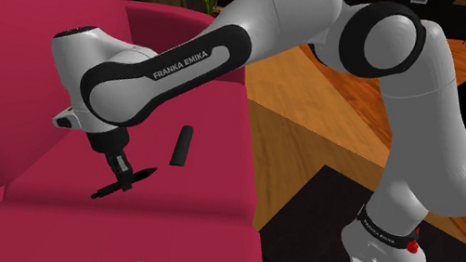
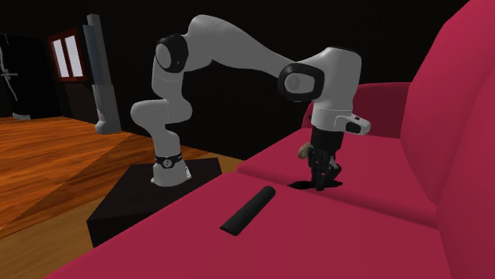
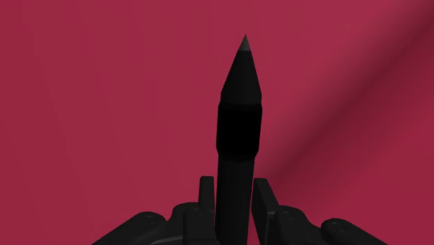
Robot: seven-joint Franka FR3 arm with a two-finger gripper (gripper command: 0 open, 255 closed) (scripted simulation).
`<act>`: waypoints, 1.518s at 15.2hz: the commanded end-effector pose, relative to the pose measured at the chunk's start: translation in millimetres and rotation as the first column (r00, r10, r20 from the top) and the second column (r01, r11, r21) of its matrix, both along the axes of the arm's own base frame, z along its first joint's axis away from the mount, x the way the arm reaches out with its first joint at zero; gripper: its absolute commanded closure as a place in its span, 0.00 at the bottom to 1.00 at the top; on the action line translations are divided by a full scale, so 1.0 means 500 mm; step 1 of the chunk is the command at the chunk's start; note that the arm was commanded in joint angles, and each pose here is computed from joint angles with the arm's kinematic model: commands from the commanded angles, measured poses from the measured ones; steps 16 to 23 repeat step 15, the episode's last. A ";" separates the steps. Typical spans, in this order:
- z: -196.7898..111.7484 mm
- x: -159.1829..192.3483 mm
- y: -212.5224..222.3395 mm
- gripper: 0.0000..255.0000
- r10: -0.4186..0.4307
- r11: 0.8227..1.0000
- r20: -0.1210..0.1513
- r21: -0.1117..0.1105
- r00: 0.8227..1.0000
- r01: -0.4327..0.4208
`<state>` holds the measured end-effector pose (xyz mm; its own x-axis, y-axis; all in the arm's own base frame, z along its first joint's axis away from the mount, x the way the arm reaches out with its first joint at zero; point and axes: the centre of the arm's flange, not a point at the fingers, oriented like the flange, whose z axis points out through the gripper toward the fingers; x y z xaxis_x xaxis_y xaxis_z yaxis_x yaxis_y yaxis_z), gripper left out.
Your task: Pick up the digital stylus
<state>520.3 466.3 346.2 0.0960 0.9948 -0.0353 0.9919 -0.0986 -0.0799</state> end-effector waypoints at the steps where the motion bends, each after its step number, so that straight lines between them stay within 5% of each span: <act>1: 0.018 0.000 0.000 1.00 0.000 1.000 -0.001 0.000 1.000 0.000; 13: 0.145 0.000 0.000 1.00 0.000 1.000 -0.001 0.000 1.000 0.000; 23: 0.147 0.000 0.000 1.00 0.000 1.000 -0.001 0.000 1.000 0.000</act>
